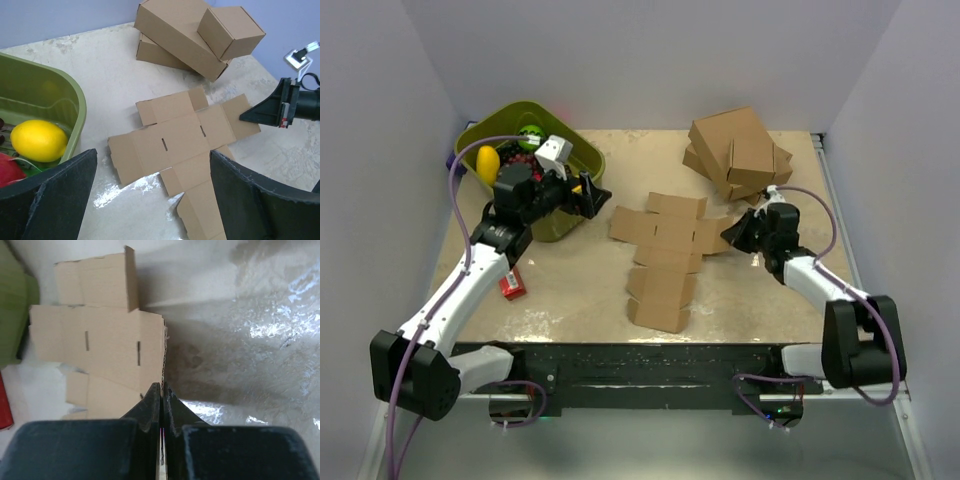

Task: Fold the paper box

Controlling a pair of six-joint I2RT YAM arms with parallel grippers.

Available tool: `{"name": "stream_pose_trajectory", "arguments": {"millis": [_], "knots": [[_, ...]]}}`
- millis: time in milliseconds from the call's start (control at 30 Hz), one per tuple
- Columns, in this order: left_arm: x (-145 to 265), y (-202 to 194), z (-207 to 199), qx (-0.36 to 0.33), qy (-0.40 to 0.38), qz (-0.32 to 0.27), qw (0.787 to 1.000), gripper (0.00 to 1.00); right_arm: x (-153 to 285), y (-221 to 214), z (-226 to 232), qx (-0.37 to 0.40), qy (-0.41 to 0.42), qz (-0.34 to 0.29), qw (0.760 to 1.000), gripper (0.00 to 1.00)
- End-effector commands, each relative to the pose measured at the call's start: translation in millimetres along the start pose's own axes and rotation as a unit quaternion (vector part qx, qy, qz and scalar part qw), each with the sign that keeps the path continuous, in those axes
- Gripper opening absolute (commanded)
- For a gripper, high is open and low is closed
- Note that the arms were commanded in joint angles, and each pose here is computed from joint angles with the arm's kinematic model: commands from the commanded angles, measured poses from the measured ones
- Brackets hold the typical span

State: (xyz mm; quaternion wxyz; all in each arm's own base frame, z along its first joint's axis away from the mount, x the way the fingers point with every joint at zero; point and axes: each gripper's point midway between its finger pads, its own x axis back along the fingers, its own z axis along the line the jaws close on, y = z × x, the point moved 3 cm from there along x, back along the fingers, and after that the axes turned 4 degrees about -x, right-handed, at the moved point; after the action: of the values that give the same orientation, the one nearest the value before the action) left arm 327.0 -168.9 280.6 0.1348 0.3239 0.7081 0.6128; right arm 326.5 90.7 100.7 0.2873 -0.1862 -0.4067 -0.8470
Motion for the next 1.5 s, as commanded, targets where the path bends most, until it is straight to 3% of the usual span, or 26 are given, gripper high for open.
{"name": "stream_pose_trajectory", "arguments": {"millis": [0,367,500,767,1000,1133,1467], "knots": [[5,13,-12,-0.001,-0.028,-0.025,0.999,0.99,32,27,36,0.054,0.053,-0.027,0.997,0.0],[28,38,-8,0.036,-0.108,-0.078,0.99,1.0,120,65,108,0.122,0.164,-0.106,0.973,0.0],[45,50,-20,0.04,-0.187,-0.108,0.976,1.0,146,74,136,0.138,0.217,-0.116,0.959,0.0],[52,57,-18,-0.001,-0.173,-0.108,0.979,1.0,196,80,185,0.167,0.322,-0.108,0.925,0.0],[59,60,-21,0.001,-0.203,-0.116,0.972,1.0,231,75,222,0.189,0.435,-0.071,0.878,0.0],[66,60,-16,0.024,-0.228,-0.129,0.965,1.0,247,76,234,0.199,0.464,-0.063,0.861,0.0],[76,65,14,0.014,-0.171,-0.144,0.974,1.0,277,82,253,0.21,0.499,-0.069,0.838,0.0]]}}
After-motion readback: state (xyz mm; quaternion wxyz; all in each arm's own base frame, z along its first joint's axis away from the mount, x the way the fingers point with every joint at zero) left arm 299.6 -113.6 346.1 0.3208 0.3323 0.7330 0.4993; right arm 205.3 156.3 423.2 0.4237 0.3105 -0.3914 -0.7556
